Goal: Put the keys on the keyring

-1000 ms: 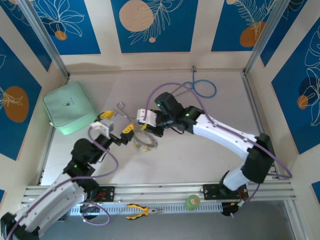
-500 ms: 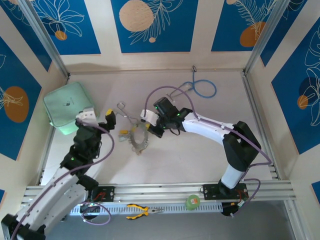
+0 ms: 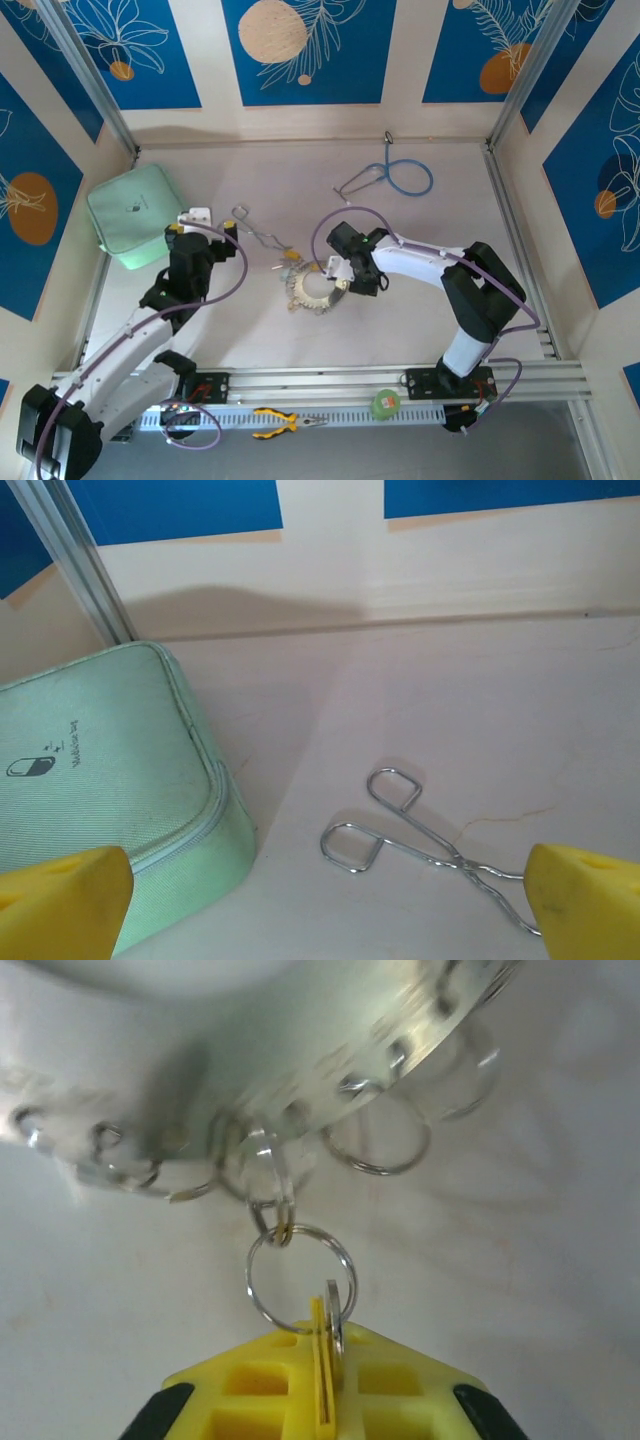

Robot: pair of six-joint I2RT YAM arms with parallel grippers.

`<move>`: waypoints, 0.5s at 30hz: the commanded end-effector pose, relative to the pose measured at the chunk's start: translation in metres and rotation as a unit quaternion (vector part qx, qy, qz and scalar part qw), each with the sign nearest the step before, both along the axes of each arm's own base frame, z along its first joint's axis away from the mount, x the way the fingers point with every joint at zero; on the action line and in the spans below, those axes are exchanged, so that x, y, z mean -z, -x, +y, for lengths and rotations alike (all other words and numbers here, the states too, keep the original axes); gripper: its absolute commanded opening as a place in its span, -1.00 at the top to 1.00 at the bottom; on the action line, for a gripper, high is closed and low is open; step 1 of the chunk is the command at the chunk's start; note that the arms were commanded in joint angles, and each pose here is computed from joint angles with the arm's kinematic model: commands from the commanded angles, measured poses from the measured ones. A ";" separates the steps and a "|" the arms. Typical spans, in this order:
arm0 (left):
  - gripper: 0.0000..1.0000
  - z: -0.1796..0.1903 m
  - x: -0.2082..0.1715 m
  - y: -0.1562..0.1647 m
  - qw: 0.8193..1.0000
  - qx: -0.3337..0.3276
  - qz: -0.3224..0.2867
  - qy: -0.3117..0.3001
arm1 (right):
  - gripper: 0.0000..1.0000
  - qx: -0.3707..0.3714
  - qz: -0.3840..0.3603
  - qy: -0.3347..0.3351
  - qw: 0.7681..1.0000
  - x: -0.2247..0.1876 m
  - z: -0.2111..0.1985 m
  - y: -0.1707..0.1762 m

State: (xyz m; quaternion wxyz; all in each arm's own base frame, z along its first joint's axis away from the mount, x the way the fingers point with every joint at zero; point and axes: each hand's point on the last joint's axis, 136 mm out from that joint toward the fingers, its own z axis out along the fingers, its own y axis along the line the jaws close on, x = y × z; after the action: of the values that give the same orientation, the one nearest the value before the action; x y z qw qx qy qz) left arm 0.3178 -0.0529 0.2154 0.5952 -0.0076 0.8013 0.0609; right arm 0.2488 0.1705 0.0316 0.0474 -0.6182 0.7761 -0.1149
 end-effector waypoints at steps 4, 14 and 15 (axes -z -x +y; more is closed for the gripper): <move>-0.99 0.009 0.005 -0.011 1.000 -0.015 -0.013 -0.021 | 0.44 0.039 0.004 0.089 0.995 -0.007 -0.056 0.020; -0.99 0.038 0.022 -0.020 0.998 -0.048 -0.018 -0.032 | 0.09 0.294 -0.131 -0.352 0.879 -0.119 -0.047 -0.064; -0.99 0.041 0.026 -0.022 0.998 -0.048 -0.025 -0.030 | 0.09 0.313 -0.148 -0.406 0.846 -0.129 -0.051 -0.074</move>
State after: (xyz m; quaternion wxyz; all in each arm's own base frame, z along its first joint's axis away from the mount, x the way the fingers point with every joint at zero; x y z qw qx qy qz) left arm 0.3345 -0.0190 0.1933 0.5939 -0.0267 0.7961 0.1132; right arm 0.2948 0.0990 0.1193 0.2385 -0.3555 0.9028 -0.0420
